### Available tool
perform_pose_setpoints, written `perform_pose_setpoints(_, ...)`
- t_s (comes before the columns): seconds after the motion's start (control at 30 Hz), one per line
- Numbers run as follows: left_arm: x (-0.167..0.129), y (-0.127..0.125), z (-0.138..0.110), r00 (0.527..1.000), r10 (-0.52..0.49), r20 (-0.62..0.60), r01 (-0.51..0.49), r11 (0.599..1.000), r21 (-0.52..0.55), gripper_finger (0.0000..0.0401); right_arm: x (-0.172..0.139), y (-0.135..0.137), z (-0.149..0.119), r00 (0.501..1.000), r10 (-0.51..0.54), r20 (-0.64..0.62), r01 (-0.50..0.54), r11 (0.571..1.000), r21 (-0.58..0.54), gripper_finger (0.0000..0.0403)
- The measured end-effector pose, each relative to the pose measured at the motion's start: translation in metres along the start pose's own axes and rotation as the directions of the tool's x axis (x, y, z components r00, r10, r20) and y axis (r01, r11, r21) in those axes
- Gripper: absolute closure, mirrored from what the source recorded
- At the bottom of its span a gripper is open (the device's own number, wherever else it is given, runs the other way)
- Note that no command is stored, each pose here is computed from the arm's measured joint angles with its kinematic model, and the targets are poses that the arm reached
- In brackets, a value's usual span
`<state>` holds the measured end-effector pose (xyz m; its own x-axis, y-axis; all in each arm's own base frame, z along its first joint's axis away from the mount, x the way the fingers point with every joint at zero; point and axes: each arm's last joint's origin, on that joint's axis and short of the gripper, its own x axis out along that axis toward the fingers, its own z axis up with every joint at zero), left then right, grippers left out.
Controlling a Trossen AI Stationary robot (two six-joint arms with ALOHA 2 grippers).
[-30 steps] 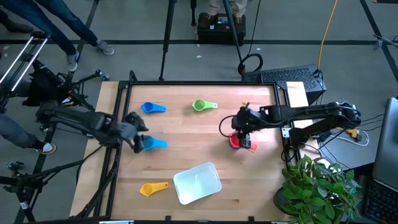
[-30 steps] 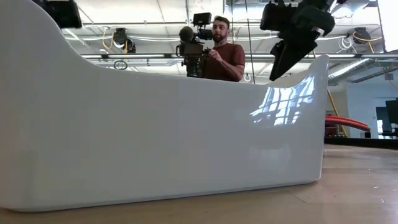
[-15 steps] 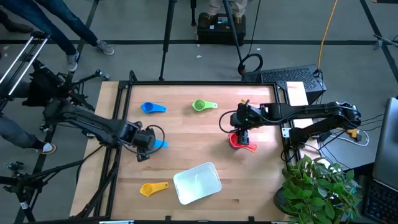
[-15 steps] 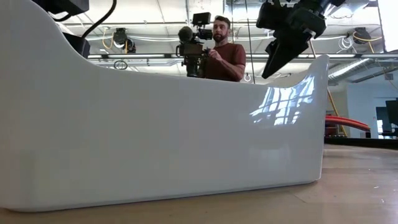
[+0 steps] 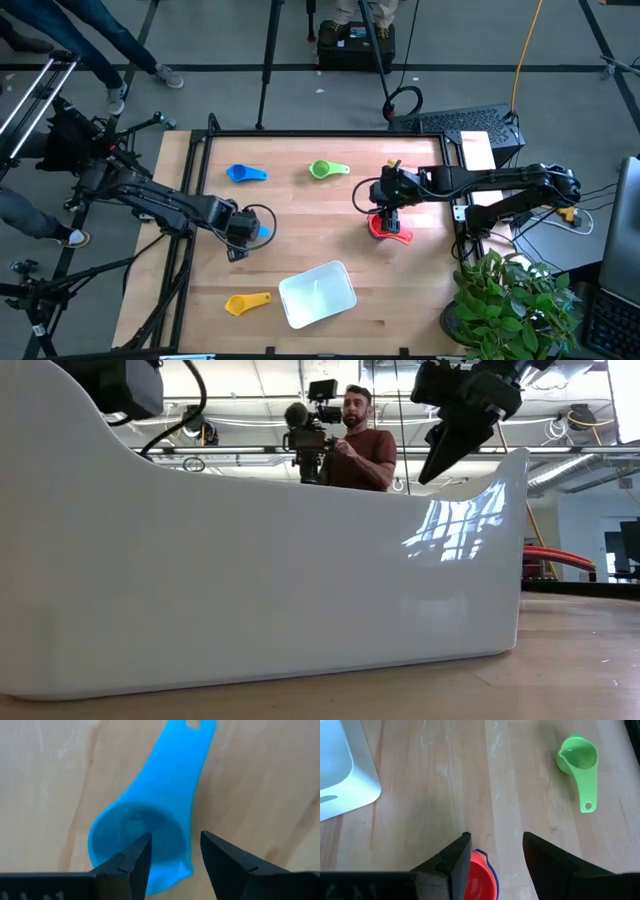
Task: Nest measuring cups in basket
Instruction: Stack the light blue measuring cup on the red measuring cup
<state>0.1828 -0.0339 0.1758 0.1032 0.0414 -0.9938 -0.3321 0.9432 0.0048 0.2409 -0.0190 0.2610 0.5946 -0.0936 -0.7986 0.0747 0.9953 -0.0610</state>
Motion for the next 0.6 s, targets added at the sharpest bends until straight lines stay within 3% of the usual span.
perform_pose_setpoints(0.33,0.022,0.016,-0.002,1.000,-0.019,-0.008,0.018,0.997,-0.070,0.0241,0.000,0.000,0.001,1.000,0.000,0.006,0.000,1.000,-0.004,0.0234)
perform_pose_setpoints(0.43,0.023,0.019,-0.001,1.000,-0.022,-0.014,0.020,0.996,-0.090,0.0292,0.000,0.000,0.001,1.000,-0.001,0.006,0.001,1.000,-0.004,0.0234)
perform_pose_setpoints(0.53,0.021,0.023,0.002,1.000,-0.023,-0.011,0.022,0.994,-0.104,0.0373,0.000,0.000,0.001,1.000,-0.001,0.014,0.001,1.000,-0.003,0.0234)
perform_pose_setpoints(0.6,0.016,0.025,0.007,0.999,-0.032,0.002,0.032,0.992,-0.122,0.0386,0.000,0.000,0.002,1.000,-0.002,0.024,0.002,1.000,-0.003,0.0234)
